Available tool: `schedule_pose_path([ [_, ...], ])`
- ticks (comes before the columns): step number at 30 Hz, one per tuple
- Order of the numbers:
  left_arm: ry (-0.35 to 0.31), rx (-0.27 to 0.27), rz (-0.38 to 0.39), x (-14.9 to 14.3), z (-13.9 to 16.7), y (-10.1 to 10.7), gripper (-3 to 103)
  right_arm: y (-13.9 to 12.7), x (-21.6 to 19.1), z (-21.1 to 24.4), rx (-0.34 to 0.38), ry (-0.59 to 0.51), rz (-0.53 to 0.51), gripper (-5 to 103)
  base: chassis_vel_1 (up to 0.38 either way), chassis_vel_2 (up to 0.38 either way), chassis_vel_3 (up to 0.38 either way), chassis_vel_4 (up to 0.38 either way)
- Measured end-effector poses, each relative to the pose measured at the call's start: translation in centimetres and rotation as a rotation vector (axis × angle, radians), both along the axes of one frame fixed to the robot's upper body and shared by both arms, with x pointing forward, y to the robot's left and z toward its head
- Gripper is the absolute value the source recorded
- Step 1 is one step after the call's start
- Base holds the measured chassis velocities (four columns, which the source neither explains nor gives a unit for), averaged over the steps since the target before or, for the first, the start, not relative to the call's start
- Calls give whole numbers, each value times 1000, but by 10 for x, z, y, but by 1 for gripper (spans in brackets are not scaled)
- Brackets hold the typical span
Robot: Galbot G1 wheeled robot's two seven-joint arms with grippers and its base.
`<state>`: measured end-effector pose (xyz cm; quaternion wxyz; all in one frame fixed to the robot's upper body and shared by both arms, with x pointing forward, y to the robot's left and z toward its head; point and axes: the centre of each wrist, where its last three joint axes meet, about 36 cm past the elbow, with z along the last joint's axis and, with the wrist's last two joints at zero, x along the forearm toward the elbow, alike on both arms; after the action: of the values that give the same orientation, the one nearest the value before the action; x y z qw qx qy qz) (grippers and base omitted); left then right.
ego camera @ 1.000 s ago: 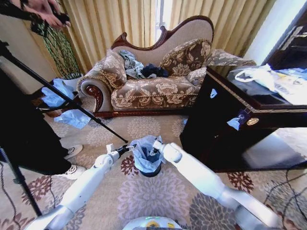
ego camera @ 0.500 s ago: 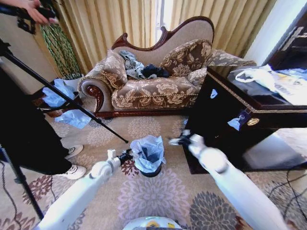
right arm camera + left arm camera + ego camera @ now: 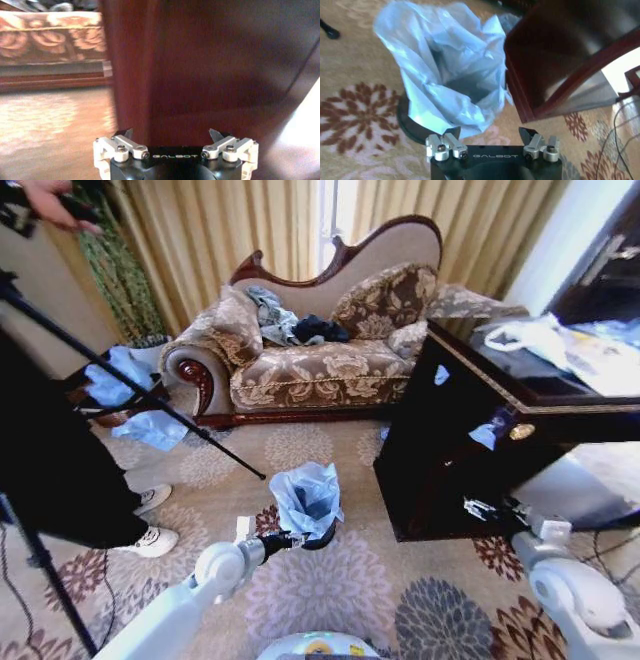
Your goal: Place a garbage bag over the trash bin.
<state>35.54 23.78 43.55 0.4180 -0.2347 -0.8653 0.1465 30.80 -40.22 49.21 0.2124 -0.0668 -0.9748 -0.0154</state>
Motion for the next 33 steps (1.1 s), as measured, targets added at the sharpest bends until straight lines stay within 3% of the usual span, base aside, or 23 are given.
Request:
schedule_pose_path([
  [2,9,31,22,4,-10,6,84,18,-19,-15,88,6,85,100,45,58,-7,10],
  [3,17,45,40,7,-18,10,85,36,-34,-27,138,-29,179,100,0,0,0,0],
  [4,17,45,40,7,-18,10,85,36,-34,-27,138,-29,179,100,0,0,0,0],
  [6,28,49,72,11,-28,16,88,63,-53,-46,157,-89,378,100,0,0,0,0],
  [10,29,28,91,11,-31,17,93,83,-60,-62,136,-161,471,100,0,0,0,0],
  [18,-30,32,81,14,-47,16,95,109,-80,-109,133,-282,539,100,0,0,0,0],
  [25,-75,94,64,20,-64,16,96,125,-86,-125,107,-261,534,100,0,0,0,0],
  [29,-82,93,77,28,-68,19,98,123,-84,-128,88,-250,528,100,0,0,0,0],
  [33,-93,96,95,39,-75,23,92,123,-85,-130,82,-236,529,100,0,0,0,0],
])
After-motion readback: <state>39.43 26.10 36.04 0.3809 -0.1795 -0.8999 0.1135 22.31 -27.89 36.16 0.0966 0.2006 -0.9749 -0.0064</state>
